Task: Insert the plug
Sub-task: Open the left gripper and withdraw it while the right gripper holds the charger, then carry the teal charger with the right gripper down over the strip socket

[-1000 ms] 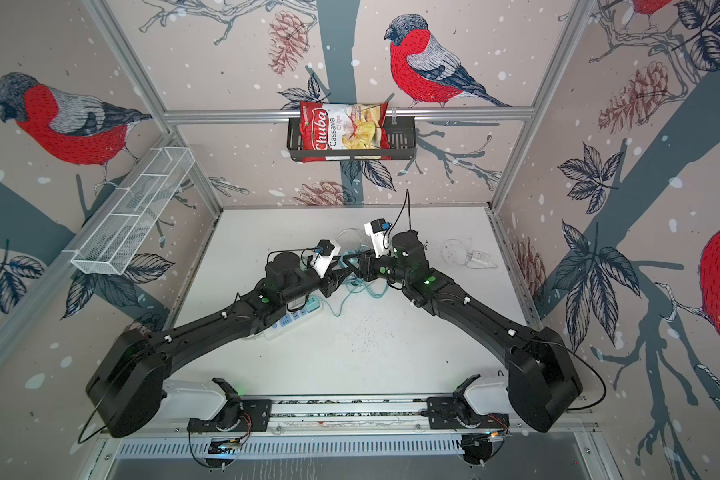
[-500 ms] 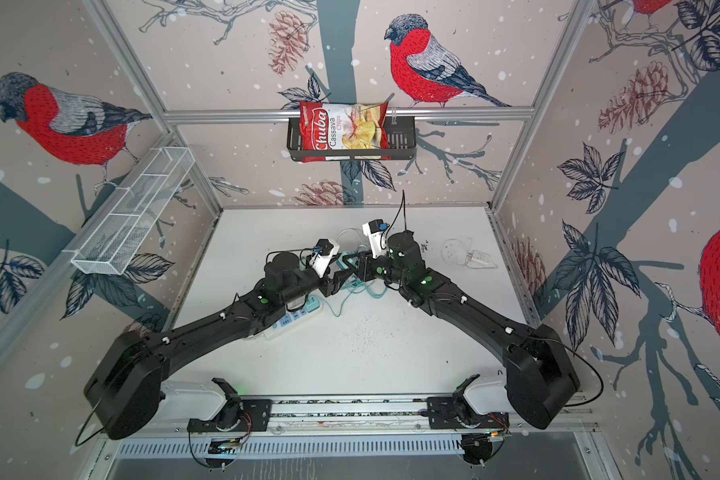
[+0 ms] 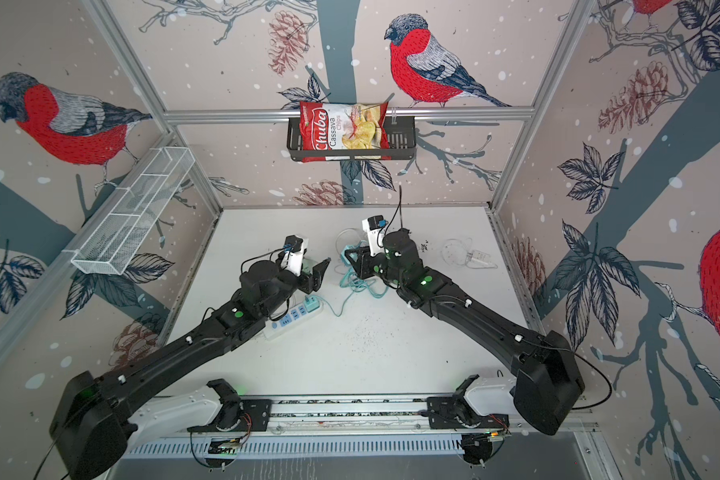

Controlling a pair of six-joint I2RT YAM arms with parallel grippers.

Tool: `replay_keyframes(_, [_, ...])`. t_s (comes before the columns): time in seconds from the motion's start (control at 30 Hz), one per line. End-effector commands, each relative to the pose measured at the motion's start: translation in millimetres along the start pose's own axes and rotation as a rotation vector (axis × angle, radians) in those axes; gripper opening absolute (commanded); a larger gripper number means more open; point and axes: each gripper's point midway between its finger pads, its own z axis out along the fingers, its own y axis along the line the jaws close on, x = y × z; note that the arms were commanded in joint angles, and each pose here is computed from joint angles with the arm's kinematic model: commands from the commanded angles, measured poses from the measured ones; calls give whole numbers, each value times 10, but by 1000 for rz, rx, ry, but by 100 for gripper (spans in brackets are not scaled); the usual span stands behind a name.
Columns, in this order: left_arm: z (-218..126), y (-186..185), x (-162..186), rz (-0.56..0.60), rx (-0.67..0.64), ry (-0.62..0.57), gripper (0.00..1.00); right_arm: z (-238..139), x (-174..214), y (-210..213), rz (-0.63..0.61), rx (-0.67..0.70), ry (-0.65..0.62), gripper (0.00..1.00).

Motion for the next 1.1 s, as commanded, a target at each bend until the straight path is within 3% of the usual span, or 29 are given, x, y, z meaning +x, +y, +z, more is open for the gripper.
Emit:
replay_keyframes(0.0, [-173,460,193,-83,-234,40,78,90,62,129,-74,41,-7,18])
replay_keyframes(0.13, [-376,768,289,-177,-331,45,79,285,295,401,-111,-10,57,18])
replay_keyframes(0.37, [-765,1208,444,-314,-499,-21,79,670,659,725,-177,38,115,18])
replay_keyframes(0.67, [-897,1257,596,-335,-524,-24,81,1084,991,1085,-273,91,171,17])
replay_keyframes(1.07, [-1047,1398,704,-405,-615,-61,81,1239,1392,1029,-254,199,193,17])
